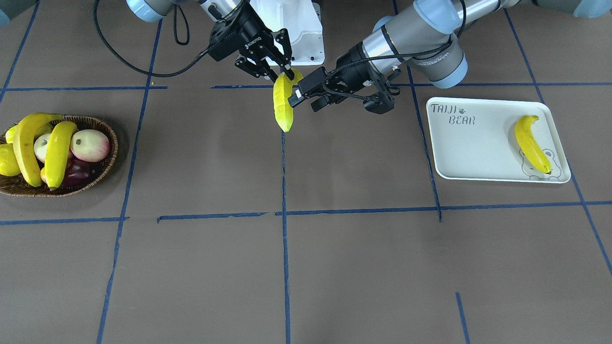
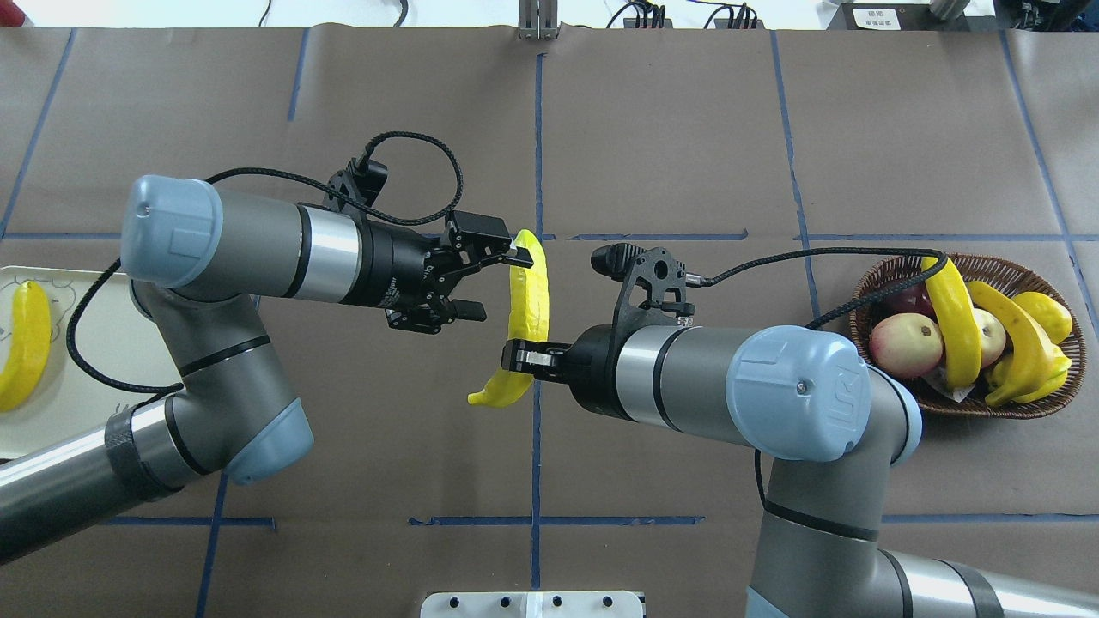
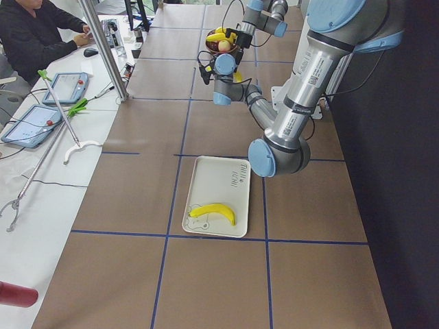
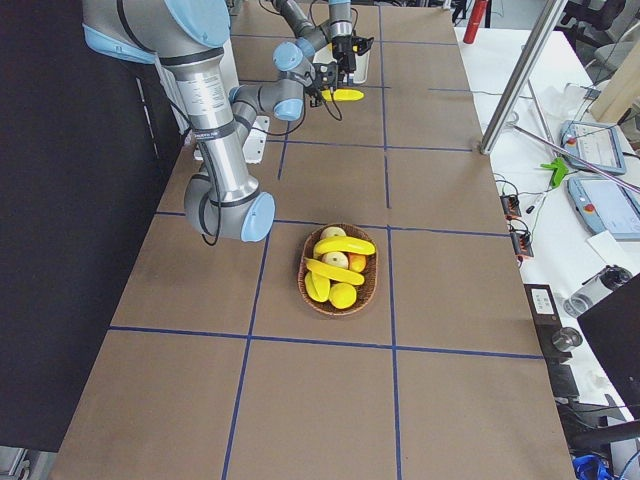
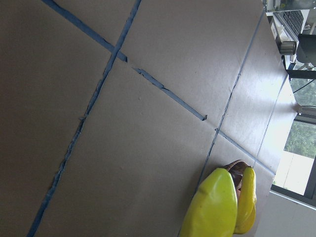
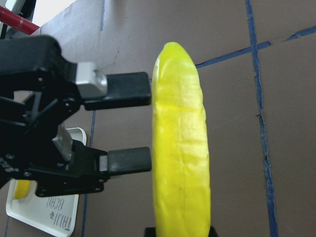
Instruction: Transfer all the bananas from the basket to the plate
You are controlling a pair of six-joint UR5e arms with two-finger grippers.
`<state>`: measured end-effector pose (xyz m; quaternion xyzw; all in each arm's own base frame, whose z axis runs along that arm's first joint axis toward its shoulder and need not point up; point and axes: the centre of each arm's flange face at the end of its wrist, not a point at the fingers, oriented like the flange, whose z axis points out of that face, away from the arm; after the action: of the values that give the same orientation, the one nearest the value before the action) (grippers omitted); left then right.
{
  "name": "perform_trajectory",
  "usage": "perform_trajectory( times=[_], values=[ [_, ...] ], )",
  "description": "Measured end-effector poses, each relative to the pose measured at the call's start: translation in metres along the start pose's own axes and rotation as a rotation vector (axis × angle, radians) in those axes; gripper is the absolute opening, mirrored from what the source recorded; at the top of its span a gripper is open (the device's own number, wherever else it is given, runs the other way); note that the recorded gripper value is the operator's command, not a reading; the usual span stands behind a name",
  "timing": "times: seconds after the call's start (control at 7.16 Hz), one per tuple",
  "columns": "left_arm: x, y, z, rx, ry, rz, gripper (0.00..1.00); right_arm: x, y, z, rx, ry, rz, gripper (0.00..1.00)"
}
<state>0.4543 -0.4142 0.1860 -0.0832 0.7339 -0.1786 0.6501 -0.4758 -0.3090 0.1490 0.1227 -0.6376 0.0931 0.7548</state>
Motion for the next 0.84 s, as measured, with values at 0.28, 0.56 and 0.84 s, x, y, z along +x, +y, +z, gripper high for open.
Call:
perform_trajectory(
  times=[0.28,0.56,0.84],
  values=[
    [-0.003,0.015,0.024,0.021,0.011,0.004,0.11,-0.001,0.000,0.000,-0.003,-0.001,0.000,0.02],
    [-0.002,0.018,0.030,0.029,0.018,0.047,0.00,0.001,0.001,0.000,-0.011,0.003,-0.001,0.44],
    [0.004,0.010,0.023,0.045,0.025,0.085,0.00,0.003,0.003,0.000,-0.035,0.005,0.002,1.00]
  ],
)
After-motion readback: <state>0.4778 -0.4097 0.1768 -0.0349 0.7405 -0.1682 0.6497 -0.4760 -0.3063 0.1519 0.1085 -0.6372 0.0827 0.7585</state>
